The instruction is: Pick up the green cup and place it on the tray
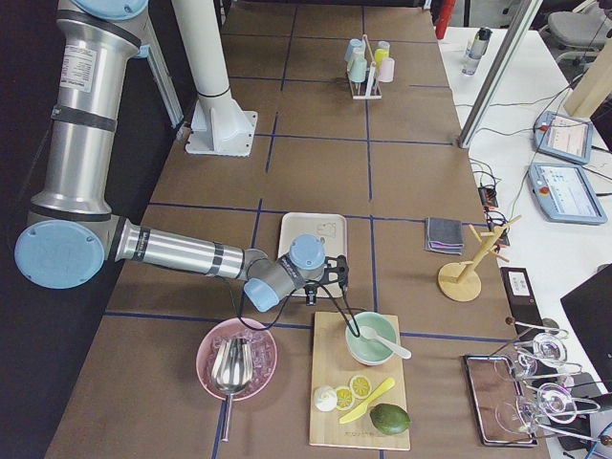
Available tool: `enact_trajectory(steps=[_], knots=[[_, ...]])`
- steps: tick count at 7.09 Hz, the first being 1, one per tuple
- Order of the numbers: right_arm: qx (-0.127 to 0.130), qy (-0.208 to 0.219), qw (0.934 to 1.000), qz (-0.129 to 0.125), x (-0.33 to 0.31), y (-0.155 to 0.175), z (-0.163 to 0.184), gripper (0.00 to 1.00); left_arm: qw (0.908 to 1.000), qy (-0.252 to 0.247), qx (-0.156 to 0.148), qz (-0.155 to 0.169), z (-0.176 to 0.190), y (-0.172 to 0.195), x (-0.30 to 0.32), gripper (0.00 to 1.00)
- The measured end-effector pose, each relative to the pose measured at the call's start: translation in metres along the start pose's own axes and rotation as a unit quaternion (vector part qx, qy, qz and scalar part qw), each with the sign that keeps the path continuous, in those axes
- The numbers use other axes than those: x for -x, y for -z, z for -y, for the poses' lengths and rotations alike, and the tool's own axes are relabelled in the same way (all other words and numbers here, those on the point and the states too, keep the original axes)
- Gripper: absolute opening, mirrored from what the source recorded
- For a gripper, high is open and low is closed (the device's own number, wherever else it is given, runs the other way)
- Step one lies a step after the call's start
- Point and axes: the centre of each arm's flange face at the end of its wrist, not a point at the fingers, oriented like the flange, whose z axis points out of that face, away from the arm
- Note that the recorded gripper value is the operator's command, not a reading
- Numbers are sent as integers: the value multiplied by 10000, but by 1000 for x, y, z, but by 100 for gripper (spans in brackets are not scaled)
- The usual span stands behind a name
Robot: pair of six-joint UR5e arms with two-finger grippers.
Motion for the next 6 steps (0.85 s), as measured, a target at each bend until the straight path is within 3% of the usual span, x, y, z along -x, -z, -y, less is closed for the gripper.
enact_trajectory(steps=[4, 6], knots=[[58, -33, 10000, -32, -6, -5, -3, 32, 10000, 14, 10, -3, -1, -1, 1, 100], [79, -37, 10000, -42, -7, -7, -4, 29, 10000, 13, 15, -4, -1, -1, 1, 100]])
